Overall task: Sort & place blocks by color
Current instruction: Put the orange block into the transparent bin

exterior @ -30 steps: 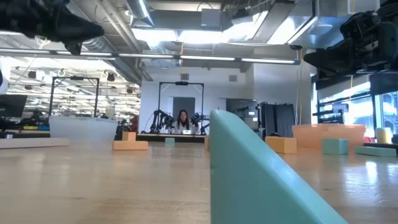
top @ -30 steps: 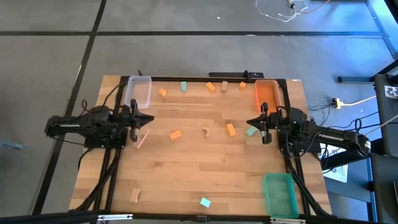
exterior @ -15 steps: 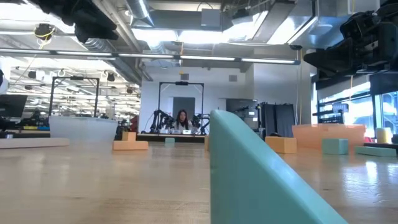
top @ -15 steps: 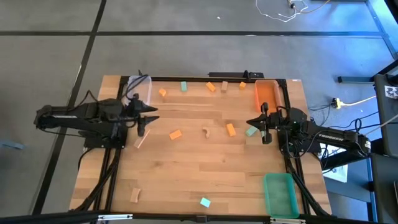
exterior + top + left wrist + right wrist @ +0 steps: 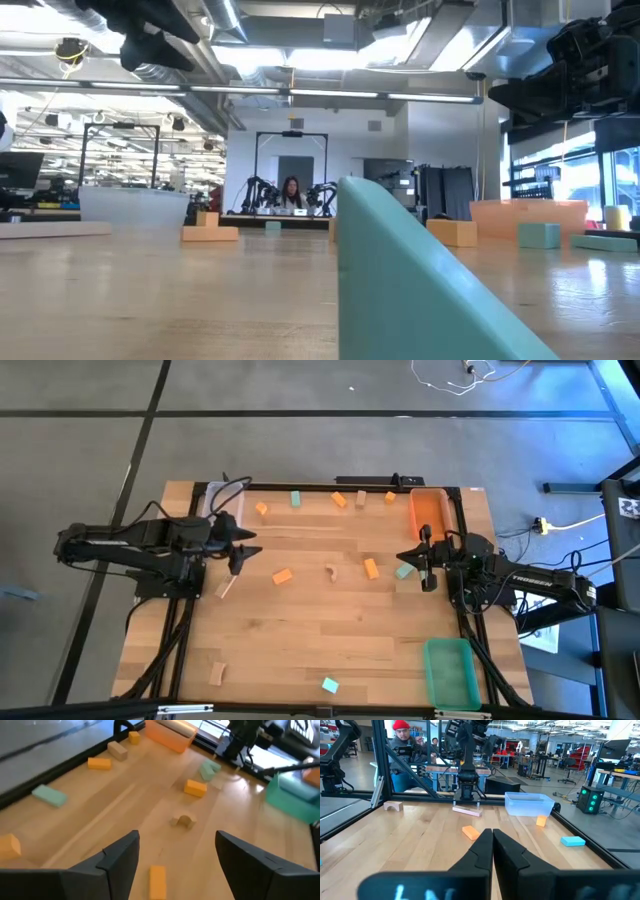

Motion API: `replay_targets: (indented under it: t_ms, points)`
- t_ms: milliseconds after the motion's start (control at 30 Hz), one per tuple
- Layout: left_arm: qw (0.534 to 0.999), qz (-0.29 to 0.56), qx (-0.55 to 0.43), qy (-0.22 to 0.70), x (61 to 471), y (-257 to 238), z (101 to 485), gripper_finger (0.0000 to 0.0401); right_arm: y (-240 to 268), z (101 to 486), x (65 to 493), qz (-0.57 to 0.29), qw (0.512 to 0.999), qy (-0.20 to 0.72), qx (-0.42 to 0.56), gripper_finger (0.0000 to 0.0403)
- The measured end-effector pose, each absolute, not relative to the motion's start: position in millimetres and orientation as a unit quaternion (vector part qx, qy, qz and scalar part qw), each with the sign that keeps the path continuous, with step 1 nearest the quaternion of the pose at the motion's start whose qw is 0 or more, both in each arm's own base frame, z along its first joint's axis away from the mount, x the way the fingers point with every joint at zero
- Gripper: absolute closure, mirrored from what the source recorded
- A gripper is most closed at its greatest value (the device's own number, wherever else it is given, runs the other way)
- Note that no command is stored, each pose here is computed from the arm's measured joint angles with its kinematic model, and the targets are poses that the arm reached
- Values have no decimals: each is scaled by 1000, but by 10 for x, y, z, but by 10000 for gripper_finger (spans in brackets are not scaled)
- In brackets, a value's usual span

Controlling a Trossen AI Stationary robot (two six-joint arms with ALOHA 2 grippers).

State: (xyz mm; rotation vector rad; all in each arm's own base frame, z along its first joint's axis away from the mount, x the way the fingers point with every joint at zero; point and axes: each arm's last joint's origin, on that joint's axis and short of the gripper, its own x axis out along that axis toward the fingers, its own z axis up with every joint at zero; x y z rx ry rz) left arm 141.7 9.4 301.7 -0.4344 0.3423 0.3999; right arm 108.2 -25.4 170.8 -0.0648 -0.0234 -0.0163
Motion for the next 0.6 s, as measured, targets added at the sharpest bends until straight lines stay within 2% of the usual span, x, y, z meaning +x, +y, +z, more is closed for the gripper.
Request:
replay_targets:
  t_ms: [233,467,600]
  points:
    - [942,166,-235,172,1420,74,3022,151,-254,1709,1082,-8,999,-12,-32,389]
    - [952,47,-230,196,1444,7,3035,150,-254,1709,1082,-8,999,-12,-32,389]
    - [953,24,-219,209,1446,-6,3021,150,-254,1708,1082,-8,999,-12,-32,389]
